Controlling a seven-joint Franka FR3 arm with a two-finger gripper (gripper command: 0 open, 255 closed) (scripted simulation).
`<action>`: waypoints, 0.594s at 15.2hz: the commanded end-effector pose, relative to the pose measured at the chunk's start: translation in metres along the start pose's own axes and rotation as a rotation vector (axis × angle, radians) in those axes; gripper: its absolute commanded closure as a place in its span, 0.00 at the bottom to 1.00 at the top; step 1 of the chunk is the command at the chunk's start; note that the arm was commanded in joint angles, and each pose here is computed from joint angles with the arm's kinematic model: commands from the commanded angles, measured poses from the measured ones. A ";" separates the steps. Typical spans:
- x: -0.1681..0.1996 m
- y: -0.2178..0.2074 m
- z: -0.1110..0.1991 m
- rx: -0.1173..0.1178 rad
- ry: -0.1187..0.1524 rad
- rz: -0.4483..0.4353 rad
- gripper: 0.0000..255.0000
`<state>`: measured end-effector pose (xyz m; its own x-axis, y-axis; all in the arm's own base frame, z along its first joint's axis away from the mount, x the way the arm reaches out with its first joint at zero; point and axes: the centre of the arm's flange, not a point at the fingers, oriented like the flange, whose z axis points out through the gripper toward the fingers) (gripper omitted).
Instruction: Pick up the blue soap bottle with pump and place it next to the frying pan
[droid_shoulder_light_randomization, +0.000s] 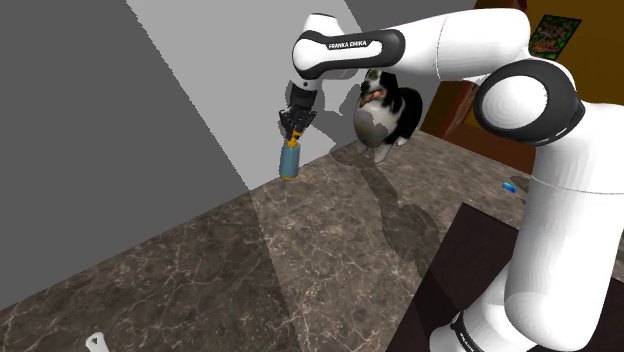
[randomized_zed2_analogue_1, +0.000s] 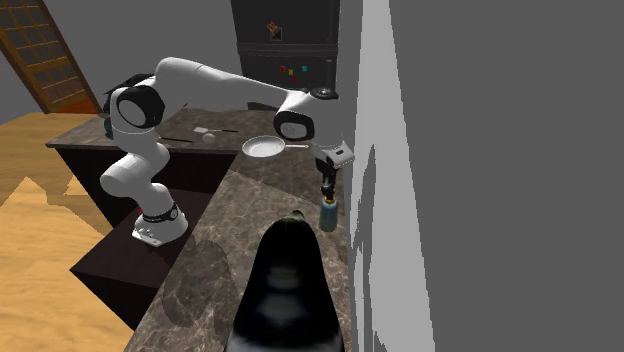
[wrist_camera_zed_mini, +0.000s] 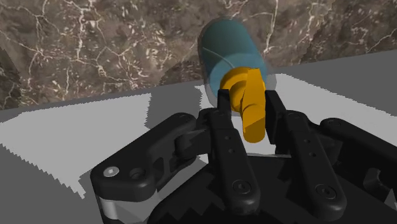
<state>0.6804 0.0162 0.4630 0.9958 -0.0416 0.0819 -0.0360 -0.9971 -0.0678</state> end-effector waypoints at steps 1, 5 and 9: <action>0.001 -0.002 -0.011 0.000 0.000 0.000 1.00; 0.003 -0.003 -0.032 0.000 0.000 0.000 1.00; 0.004 -0.005 -0.053 0.000 0.000 0.000 1.00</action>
<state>0.6807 0.0174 0.5109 0.9958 -0.0416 0.0819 -0.0361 -0.9971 -0.0677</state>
